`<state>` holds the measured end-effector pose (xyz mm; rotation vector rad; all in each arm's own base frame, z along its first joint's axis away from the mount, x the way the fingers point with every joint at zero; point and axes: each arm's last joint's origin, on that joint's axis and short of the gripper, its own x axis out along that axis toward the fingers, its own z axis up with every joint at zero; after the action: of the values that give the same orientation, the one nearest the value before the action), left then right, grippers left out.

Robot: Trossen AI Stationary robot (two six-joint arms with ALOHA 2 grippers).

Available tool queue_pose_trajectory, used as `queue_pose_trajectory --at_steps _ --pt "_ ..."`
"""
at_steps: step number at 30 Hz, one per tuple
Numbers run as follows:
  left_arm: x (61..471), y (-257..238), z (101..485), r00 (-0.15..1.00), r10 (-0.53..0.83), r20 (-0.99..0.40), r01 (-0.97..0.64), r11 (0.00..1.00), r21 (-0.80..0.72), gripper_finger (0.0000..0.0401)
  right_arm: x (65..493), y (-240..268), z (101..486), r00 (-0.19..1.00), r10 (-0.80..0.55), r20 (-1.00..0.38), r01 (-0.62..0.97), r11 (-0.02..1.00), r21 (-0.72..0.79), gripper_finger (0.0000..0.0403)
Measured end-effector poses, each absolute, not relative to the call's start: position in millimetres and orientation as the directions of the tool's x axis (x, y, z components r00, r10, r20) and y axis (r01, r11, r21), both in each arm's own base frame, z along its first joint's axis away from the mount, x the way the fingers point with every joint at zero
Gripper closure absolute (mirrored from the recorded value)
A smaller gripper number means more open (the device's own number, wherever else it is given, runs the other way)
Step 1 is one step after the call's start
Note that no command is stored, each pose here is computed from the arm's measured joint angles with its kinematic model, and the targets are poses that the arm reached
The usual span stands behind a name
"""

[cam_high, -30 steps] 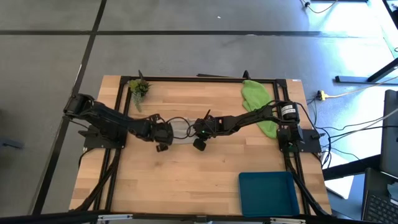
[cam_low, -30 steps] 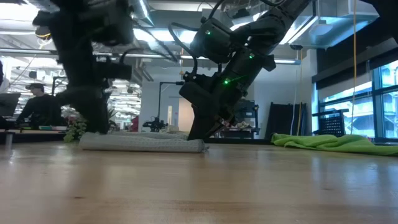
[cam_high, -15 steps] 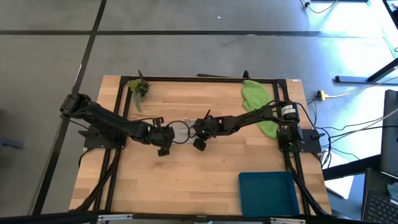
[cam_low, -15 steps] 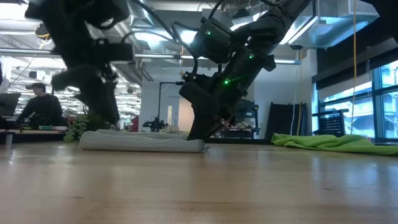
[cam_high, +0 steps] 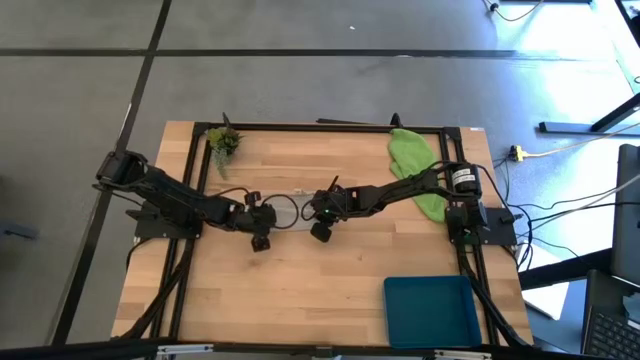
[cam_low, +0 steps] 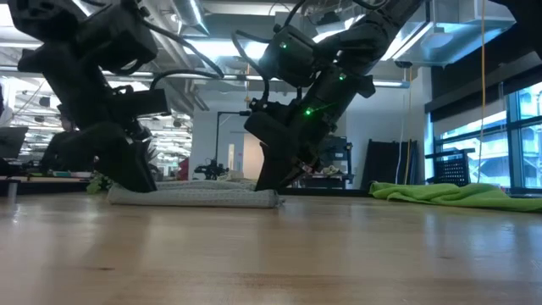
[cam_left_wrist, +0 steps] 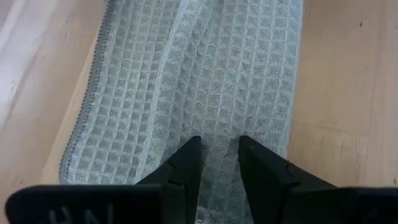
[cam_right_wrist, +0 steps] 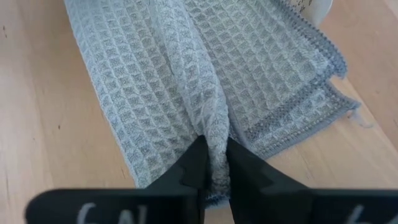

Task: Roll microfiber towels into tight, uniform cylinder then place into a basket
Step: Roll the gray towel

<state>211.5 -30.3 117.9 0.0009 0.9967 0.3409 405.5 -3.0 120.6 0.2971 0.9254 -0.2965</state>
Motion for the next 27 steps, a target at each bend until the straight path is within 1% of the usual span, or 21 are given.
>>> queue_pose_trajectory --at_steps 5,10,15,19,23,27 --pt "211 -30 117 0.489 0.279 -0.826 -0.279 0.948 0.154 0.0304 405 -4 120 0.566 -0.130 -0.814 0.378 0.918 0.116 0.0322" --pt "210 -30 116 0.483 0.278 -0.830 -0.277 0.948 0.156 0.0304 406 -4 121 0.565 -0.138 -0.814 0.380 0.919 0.108 0.0266" --pt "210 -30 116 0.479 0.266 -0.836 -0.267 0.952 0.150 0.0304 410 -8 133 0.526 -0.139 -0.839 0.390 0.916 0.093 0.0219" --pt "209 -30 116 0.478 0.263 -0.838 -0.264 0.953 0.148 0.0304 418 -10 152 0.497 -0.141 -0.856 0.362 0.931 0.056 0.0205" --pt "209 -30 116 0.477 0.260 -0.840 -0.263 0.954 0.146 0.0304 424 -10 170 0.490 -0.153 -0.858 0.337 0.941 0.024 0.0202" --pt "209 -30 115 0.475 0.259 -0.841 -0.264 0.954 0.145 0.0304 429 7 181 0.524 -0.151 -0.838 0.251 0.968 -0.017 0.0202"
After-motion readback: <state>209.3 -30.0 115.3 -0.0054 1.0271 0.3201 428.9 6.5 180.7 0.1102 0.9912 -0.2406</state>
